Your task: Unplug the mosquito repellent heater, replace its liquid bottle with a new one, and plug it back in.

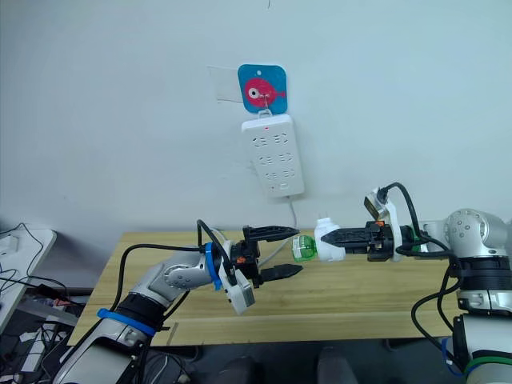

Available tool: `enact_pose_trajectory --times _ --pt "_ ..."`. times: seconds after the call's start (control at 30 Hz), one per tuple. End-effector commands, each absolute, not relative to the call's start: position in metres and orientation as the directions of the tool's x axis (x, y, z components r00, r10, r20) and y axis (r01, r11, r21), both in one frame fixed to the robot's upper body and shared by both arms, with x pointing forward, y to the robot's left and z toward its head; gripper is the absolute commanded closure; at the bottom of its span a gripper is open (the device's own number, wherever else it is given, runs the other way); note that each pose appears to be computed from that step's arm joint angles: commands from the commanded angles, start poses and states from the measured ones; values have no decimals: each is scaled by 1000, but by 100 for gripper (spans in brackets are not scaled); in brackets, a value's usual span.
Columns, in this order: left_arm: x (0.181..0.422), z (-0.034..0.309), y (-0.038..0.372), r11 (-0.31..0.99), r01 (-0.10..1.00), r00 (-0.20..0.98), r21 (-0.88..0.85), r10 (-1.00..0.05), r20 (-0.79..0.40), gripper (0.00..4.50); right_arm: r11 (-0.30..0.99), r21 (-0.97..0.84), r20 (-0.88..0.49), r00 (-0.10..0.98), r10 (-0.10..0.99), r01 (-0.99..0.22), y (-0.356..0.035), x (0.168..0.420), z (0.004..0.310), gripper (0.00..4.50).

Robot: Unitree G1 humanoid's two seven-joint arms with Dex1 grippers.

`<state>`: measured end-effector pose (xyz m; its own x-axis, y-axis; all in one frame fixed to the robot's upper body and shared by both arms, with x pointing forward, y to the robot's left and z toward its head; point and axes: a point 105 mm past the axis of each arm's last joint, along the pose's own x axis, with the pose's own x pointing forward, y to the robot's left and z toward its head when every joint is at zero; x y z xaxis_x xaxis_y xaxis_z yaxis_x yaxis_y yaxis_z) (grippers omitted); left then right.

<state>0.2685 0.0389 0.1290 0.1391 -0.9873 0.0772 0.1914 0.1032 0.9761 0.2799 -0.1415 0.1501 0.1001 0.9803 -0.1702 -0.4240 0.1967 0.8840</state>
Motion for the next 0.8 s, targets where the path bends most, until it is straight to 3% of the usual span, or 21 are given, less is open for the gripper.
enact_pose_trajectory --times 0.03,0.4,0.5,0.67,0.8 --pt "274 137 35 137 134 147 981 -982 116 3 153 871 -138 66 988 -466 -138 276 164 150" --pt "272 141 33 171 109 128 979 -979 156 3 156 871 -142 64 988 -467 -138 276 164 150" --pt "271 141 32 171 110 123 979 -980 157 62 155 871 -141 65 988 -467 -138 276 164 150" --pt "271 141 31 171 112 116 979 -981 158 219 157 871 -142 67 988 -465 -138 276 164 150" --pt "271 140 30 171 114 114 979 -981 158 226 157 871 -143 67 988 -465 -138 276 164 150"
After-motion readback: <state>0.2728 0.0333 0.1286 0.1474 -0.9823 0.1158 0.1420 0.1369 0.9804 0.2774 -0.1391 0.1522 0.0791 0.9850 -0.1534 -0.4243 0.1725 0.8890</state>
